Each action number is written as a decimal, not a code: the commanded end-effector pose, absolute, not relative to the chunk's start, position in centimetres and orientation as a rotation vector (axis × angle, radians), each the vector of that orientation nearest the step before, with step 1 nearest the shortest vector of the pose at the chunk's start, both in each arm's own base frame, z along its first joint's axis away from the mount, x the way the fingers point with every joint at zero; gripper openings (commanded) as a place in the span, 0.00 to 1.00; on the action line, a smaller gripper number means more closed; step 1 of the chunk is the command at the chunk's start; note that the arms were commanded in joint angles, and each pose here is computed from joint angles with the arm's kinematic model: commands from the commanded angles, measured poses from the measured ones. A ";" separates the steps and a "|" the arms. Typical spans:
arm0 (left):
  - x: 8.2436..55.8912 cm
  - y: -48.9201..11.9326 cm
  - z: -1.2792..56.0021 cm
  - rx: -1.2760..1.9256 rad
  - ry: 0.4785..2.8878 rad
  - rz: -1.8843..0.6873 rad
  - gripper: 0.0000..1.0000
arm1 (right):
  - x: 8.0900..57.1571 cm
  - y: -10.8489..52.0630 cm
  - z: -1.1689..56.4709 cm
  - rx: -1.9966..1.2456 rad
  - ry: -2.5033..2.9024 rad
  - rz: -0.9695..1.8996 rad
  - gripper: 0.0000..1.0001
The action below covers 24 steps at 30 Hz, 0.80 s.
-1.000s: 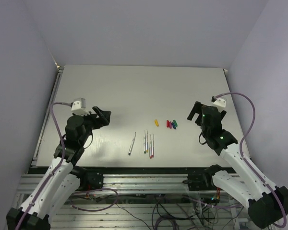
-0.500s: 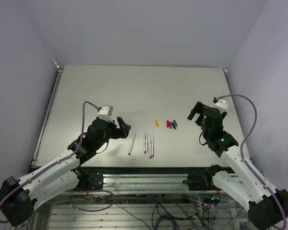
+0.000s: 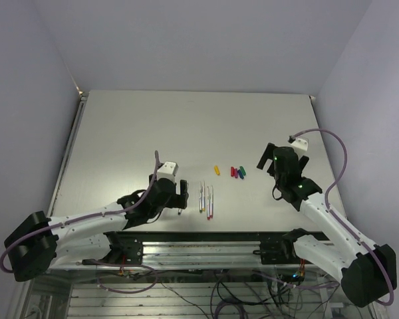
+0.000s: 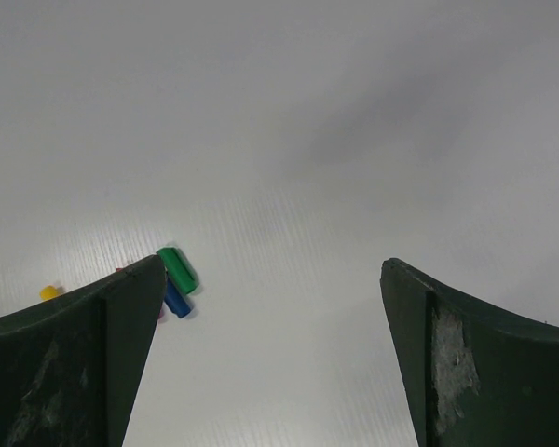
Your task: Insert the pens into the pen caps
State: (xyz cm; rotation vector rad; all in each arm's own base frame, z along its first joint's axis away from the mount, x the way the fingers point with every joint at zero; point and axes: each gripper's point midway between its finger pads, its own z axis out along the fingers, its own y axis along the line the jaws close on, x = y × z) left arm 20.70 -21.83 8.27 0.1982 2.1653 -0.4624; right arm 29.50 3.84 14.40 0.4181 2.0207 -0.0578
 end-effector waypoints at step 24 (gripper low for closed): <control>22.6 -22.8 7.2 0.143 2.197 -0.341 0.94 | 29.2 2.2 15.6 0.534 1.999 -0.144 1.00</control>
